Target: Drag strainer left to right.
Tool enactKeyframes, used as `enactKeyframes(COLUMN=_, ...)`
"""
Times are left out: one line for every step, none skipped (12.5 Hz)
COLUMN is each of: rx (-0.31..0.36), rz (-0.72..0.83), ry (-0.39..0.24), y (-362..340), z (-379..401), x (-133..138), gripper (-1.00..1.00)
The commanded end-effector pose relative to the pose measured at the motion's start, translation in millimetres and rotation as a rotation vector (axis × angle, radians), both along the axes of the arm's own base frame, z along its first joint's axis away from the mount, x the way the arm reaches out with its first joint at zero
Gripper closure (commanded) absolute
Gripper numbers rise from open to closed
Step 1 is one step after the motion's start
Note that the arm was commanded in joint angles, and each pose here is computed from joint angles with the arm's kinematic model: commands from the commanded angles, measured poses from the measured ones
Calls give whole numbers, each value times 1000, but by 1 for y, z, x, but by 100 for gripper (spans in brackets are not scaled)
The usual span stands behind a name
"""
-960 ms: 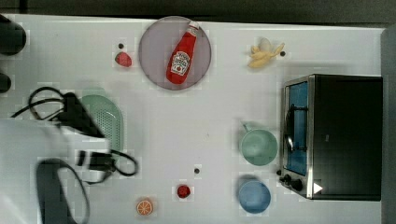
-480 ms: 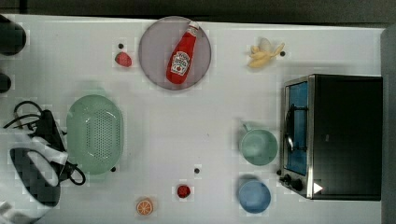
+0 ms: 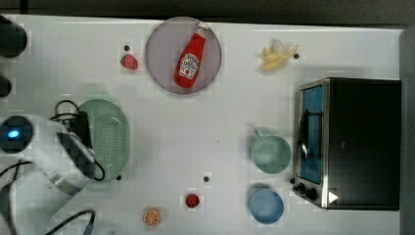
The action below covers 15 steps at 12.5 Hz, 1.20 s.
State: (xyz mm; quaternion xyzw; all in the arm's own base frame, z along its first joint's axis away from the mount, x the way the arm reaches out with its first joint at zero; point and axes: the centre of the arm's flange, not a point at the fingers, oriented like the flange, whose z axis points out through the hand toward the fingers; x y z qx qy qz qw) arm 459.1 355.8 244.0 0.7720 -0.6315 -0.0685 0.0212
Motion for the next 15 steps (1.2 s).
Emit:
enactKeyframes(rx=21, rz=-109, ry=-62, y=-6, z=-11, x=14, gripper=-100)
enactKeyframes(rx=21, rz=-114, ry=-54, y=-8, z=-25, x=14, gripper=-100)
enactKeyframes(rx=21, rz=-116, ry=-51, y=-9, z=-38, x=14, gripper=-100)
enactKeyframes(rx=19, rz=-117, ry=-56, y=-12, z=-50, x=16, gripper=-100)
enactKeyframes(rx=17, rz=-125, ry=-61, y=-16, z=-61, x=18, gripper=-100)
enactKeyframes(rx=12, rz=-131, ry=-65, y=-19, z=-69, x=20, gripper=-100)
enactKeyframes(rx=1, rz=-138, ry=-67, y=-25, z=-74, x=22, gripper=-100)
enactKeyframes(rx=-14, rz=-148, ry=-65, y=-33, z=-77, x=25, gripper=-100)
enactKeyframes(rx=-20, rz=-158, ry=-66, y=-40, z=-79, x=27, gripper=-100)
enactKeyframes(rx=-16, rz=-162, ry=-71, y=-42, z=-79, x=28, gripper=-100)
enactKeyframes(rx=-19, rz=-165, ry=-69, y=-43, z=-80, x=27, gripper=-100)
enactKeyframes(rx=-21, rz=-169, ry=-70, y=-46, z=-81, x=29, gripper=-100)
enactKeyframes(rx=-27, rz=-175, ry=-67, y=-51, z=-82, x=30, gripper=-100)
enactKeyframes(rx=-28, rz=-184, ry=-67, y=-56, z=-83, x=31, gripper=-100)
enactKeyframes(rx=-33, rz=-193, ry=-66, y=-62, z=-85, x=33, gripper=-100)
